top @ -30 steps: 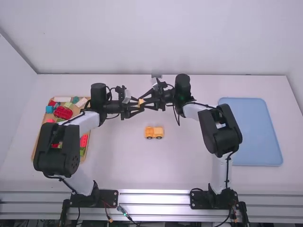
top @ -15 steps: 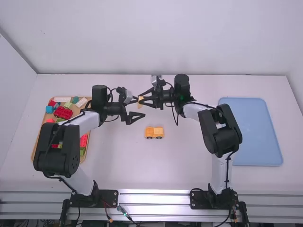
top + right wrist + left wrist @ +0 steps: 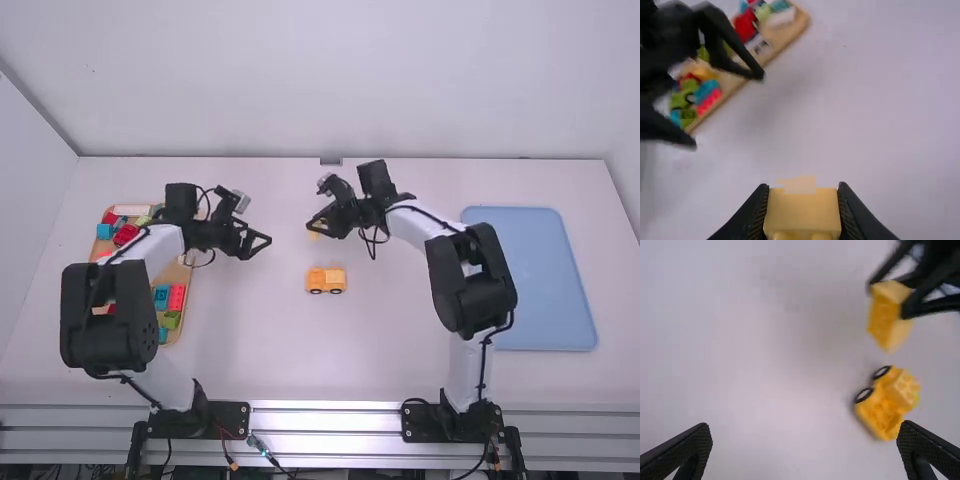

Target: Assemble lego blocks to make yellow taxi

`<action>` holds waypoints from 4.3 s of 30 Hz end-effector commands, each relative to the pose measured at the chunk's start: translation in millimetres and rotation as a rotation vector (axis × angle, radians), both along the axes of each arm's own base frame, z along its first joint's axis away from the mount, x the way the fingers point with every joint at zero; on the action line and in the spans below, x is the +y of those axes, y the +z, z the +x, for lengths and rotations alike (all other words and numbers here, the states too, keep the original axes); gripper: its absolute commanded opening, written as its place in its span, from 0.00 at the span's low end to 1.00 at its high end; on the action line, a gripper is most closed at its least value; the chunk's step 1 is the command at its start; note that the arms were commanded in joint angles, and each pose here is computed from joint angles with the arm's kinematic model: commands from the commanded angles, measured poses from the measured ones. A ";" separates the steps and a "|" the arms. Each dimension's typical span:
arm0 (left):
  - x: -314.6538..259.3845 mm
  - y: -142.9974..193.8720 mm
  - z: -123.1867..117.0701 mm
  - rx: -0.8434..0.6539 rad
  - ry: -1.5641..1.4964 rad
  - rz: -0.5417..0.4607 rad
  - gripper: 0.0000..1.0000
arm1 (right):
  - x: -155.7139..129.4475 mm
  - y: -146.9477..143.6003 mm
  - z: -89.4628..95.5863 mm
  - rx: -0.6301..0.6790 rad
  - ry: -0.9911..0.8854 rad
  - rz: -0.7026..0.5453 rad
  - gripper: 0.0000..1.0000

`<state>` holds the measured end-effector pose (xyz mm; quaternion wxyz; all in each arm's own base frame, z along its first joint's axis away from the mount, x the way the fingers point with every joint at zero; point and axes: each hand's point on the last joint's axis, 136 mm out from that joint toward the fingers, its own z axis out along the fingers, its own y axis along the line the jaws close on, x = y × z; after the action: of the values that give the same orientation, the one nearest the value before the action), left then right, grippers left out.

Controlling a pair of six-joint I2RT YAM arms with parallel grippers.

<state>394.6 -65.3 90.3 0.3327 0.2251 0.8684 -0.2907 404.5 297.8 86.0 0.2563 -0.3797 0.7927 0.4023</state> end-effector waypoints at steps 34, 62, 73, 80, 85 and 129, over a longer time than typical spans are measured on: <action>199.0 38.1 4.0 0.209 0.769 0.169 0.99 | 81.4 -24.8 -79.3 -0.294 0.601 -0.749 0.00; 222.9 31.8 -6.8 0.257 0.888 0.218 0.99 | 105.6 -87.8 -102.8 -0.261 0.656 -0.798 0.08; 222.0 31.0 -7.9 0.263 0.886 0.218 0.99 | 102.0 -93.5 -100.2 -0.247 0.646 -0.806 0.15; 221.9 30.9 -8.1 0.265 0.886 0.217 0.99 | 97.6 -93.7 -98.2 -0.233 0.640 -0.809 0.45; 221.6 30.3 -8.9 0.269 0.885 0.218 0.99 | 97.3 -93.6 -97.0 -0.234 0.638 -0.808 0.55; 117.6 36.6 6.4 -0.020 0.336 0.298 0.99 | 26.4 26.7 7.5 -0.249 0.251 -0.506 0.99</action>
<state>405.6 60.6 121.3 0.3418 0.0898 0.9304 -0.0970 414.7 328.4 76.3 0.1659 -0.5813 0.7774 0.1734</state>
